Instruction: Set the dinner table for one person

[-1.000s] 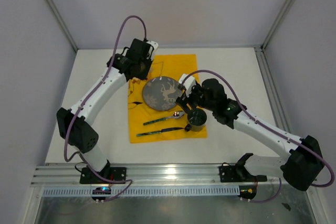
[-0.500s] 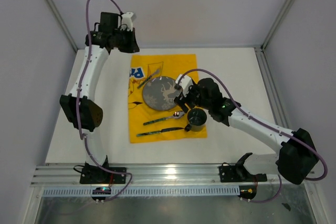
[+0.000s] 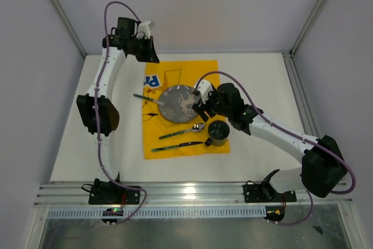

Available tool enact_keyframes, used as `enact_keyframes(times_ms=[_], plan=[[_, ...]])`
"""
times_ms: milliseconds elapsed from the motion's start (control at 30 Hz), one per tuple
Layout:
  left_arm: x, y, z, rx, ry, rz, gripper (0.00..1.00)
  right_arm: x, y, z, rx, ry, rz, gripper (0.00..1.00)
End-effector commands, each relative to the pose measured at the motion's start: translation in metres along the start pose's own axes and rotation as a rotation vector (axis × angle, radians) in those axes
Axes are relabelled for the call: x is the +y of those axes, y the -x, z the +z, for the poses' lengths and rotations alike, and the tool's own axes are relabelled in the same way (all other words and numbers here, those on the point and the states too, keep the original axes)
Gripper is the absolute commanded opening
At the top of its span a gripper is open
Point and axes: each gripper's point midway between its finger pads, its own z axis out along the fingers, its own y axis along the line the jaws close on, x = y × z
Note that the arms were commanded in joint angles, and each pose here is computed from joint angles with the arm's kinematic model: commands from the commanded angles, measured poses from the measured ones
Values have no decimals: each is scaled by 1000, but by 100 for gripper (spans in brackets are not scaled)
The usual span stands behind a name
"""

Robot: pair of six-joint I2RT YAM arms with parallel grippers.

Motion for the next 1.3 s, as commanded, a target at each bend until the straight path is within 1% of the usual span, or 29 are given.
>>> enact_keyframes(times_ms=[0,33,67,100,133,200,233,267,333,367,400,467,500,533,600,633,667,700,733,800,933,1033,1067,1133,1167,1200,1233,1267], plan=[[1,8,-21,-29,72,27,0,-20,38,-1,-107,-61,-8,74],[1,10,-32,-40,105,39,0,-23,41,-2,-114,-73,-4,74],[7,2,-34,-21,140,48,0,-24,42,-3,-118,-80,10,74],[19,-1,-41,-18,225,53,0,-25,45,-4,-129,-86,16,74],[19,-1,-54,-28,257,64,0,-26,46,-4,-132,-93,25,74],[31,-21,-58,22,328,48,0,-26,48,-5,-133,-98,63,74],[34,-27,-60,30,350,37,0,-28,51,-5,-138,-105,78,74],[37,-40,-63,52,374,7,0,-28,47,-4,-115,-111,105,74],[46,-53,-68,71,439,-37,0,-32,55,-5,-113,-121,133,74],[48,-65,-68,88,454,-62,1,-29,49,-6,-75,-110,148,74],[48,-71,-67,85,459,-105,14,-31,55,-4,-74,-105,156,74],[52,-79,-66,64,489,-133,39,-32,55,-4,-57,-105,157,74],[53,-81,-65,47,496,-171,57,-33,56,-5,-58,-114,166,74],[60,-87,-66,46,535,-187,62,-35,57,-6,-62,-127,178,74],[56,-82,-68,0,532,-234,69,-41,55,-8,-30,-157,197,74],[65,-80,-72,-19,591,-241,69,-40,52,-8,-15,-162,215,74],[65,-79,-73,-31,600,-265,69,-46,47,-10,10,-206,237,74],[64,-77,-72,-45,605,-309,69,-47,51,-10,14,-205,250,74],[66,-74,-73,-57,622,-335,69,-43,39,-7,70,-191,255,74],[68,-75,-69,-74,632,-400,69,-43,36,-6,89,-189,263,74],[77,-77,-65,-165,693,-556,70,-41,40,-11,50,-186,263,74],[84,-83,-66,-202,745,-626,70,-40,36,-13,53,-192,263,74],[84,-84,-65,-225,749,-695,71,-39,34,-12,58,-188,264,74],[91,-92,-70,-252,819,-752,71,-37,34,-11,57,-177,267,74],[92,-94,-70,-281,844,-829,70,-36,34,-11,59,-174,269,74],[95,-93,-76,-319,898,-845,70,-36,34,-12,58,-175,270,74],[96,-107,-82,-290,961,-882,70,-37,35,-12,52,-175,270,74],[94,-109,-84,-325,983,-971,70,-37,34,-12,54,-176,270,74]])
